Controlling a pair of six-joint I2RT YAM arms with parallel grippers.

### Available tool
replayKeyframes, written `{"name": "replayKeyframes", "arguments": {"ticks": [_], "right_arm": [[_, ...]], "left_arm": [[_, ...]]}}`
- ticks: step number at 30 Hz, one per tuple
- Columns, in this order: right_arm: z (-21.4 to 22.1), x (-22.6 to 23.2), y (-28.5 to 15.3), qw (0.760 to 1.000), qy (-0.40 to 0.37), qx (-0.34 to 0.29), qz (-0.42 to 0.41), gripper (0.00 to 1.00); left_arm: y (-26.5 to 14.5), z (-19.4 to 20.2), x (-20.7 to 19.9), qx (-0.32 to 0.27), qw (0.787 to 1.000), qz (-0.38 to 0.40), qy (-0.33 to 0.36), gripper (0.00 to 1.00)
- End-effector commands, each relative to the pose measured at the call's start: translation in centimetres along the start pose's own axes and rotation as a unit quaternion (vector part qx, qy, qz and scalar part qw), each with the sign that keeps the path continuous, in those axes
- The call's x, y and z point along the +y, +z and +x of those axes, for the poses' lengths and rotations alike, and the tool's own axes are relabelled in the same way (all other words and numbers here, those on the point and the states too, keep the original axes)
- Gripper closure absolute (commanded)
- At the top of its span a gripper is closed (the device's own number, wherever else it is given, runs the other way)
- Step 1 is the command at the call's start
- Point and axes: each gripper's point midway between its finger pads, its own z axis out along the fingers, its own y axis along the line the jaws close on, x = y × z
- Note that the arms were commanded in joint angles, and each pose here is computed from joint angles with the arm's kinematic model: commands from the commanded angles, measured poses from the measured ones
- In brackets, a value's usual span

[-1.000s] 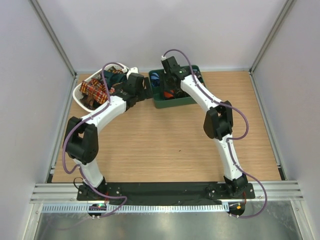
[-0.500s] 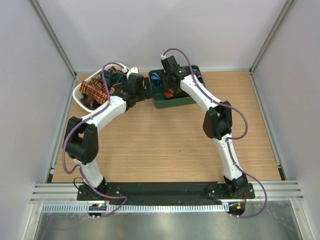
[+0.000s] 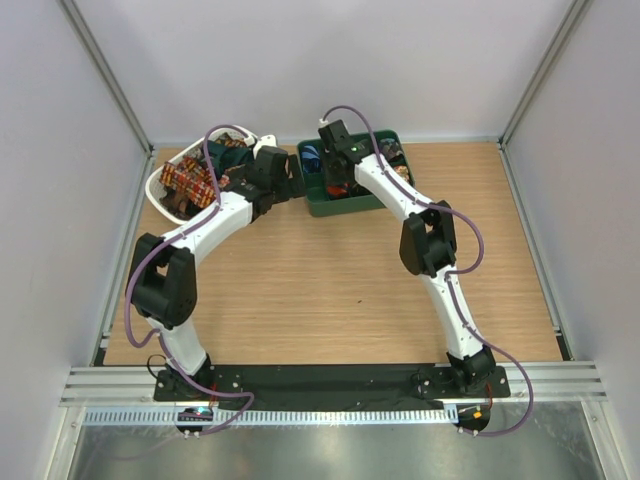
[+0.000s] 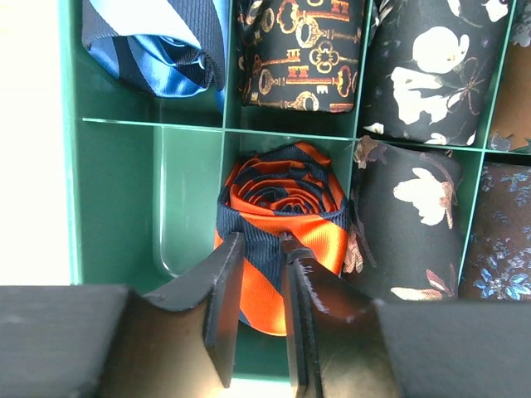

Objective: Roll the ties
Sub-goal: Place the rolled tie into the container

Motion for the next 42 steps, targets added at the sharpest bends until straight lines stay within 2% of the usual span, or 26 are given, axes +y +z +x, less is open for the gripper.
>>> {"name": "replayKeyframes", "arguments": {"ticks": [1, 3, 5, 6, 8, 9, 10, 11, 12, 13, 14, 17, 18, 20, 21, 22, 23, 24, 25, 27, 28, 34, 42], "right_arm": [[-4.3, 0.5, -3.7, 0.998, 0.001, -0.061, -0.014, 0.66], [-5.6, 0.7, -6.2, 0.996, 0.002, -0.082, -0.025, 0.53], [-4.9, 0.9, -6.8, 0.996, -0.001, -0.082, -0.034, 0.46], [-5.1, 1.0, -7.9, 0.995, -0.003, -0.091, -0.040, 0.33], [-6.2, 1.2, -11.9, 0.990, 0.000, -0.128, -0.055, 0.18], [-4.2, 1.1, -11.2, 0.991, -0.003, -0.121, -0.056, 0.06], [-5.2, 0.8, -14.6, 0.986, 0.003, -0.152, -0.065, 0.03], [-4.6, 0.6, -15.3, 0.985, 0.007, -0.158, -0.067, 0.00], [-2.2, 0.3, -14.5, 0.987, 0.007, -0.149, -0.067, 0.00], [-1.6, -0.1, -15.4, 0.985, 0.013, -0.157, -0.071, 0.00], [0.3, -0.7, -16.5, 0.983, 0.015, -0.164, -0.077, 0.00], [3.2, -2.0, -18.3, 0.981, 0.022, -0.178, -0.077, 0.00], [5.1, -3.2, -19.5, 0.979, 0.030, -0.190, -0.068, 0.00], [7.0, -4.3, -20.6, 0.976, 0.041, -0.206, -0.061, 0.00], [9.0, -5.4, -21.3, 0.973, 0.050, -0.219, -0.052, 0.00], [9.9, -6.0, -21.9, 0.970, 0.058, -0.229, -0.051, 0.00], [12.6, -6.7, -21.1, 0.972, 0.060, -0.221, -0.044, 0.00], [12.5, -7.4, -22.9, 0.964, 0.075, -0.253, -0.045, 0.00], [13.3, -8.2, -23.2, 0.962, 0.087, -0.259, -0.032, 0.00], [16.1, -9.2, -23.0, 0.962, 0.093, -0.255, -0.022, 0.00], [16.2, -9.8, -24.1, 0.956, 0.102, -0.276, -0.019, 0.00], [20.2, -10.9, -23.3, 0.949, 0.138, -0.283, -0.020, 0.00], [20.1, -11.1, -23.6, 0.943, 0.148, -0.298, -0.020, 0.00]], "left_arm": [[-1.3, -2.5, -0.9, -0.034, 0.999, 0.021, -0.013, 0.12], [-1.7, -2.6, -1.1, -0.034, 0.999, 0.028, -0.015, 0.13], [-2.3, -2.7, -1.3, -0.033, 0.999, 0.038, -0.016, 0.13], [-2.7, -2.7, -1.3, -0.035, 0.998, 0.040, -0.018, 0.13], [-3.6, -2.5, -0.9, -0.035, 0.998, 0.043, -0.025, 0.13], [-3.9, -2.3, -0.8, -0.033, 0.998, 0.045, -0.026, 0.13], [-4.2, -2.1, -0.7, -0.033, 0.998, 0.047, -0.025, 0.13], [-4.4, -1.1, -0.1, -0.026, 0.998, 0.044, -0.023, 0.12], [-5.5, -1.5, 0.1, -0.035, 0.998, 0.048, -0.027, 0.10], [-6.0, -1.3, 0.3, -0.038, 0.998, 0.051, -0.028, 0.07], [-6.0, 0.3, 1.1, -0.030, 0.998, 0.049, -0.028, 0.00], [-8.2, 1.3, 1.4, -0.044, 0.995, 0.084, -0.040, 0.00], [-8.0, 3.5, 2.3, -0.039, 0.995, 0.088, -0.038, 0.00], [-9.9, 3.2, 2.2, -0.072, 0.989, 0.120, -0.047, 0.00], [-9.5, 6.0, 3.4, -0.054, 0.991, 0.117, -0.042, 0.00], [-10.7, 5.9, 3.3, -0.069, 0.987, 0.137, -0.043, 0.00], [-11.1, 6.4, 3.2, -0.075, 0.984, 0.154, -0.042, 0.00], [-11.4, 7.2, 3.4, -0.075, 0.983, 0.163, -0.036, 0.00], [-11.9, 9.1, 4.3, -0.071, 0.983, 0.168, -0.030, 0.00], [-12.6, 10.2, 4.8, -0.075, 0.980, 0.183, -0.024, 0.00], [-12.4, 12.3, 5.8, -0.063, 0.982, 0.178, -0.014, 0.00], [-14.0, 13.1, 7.6, -0.109, 0.976, 0.186, 0.008, 0.01], [-16.1, 12.8, 7.4, -0.158, 0.961, 0.228, 0.002, 0.00]]}}
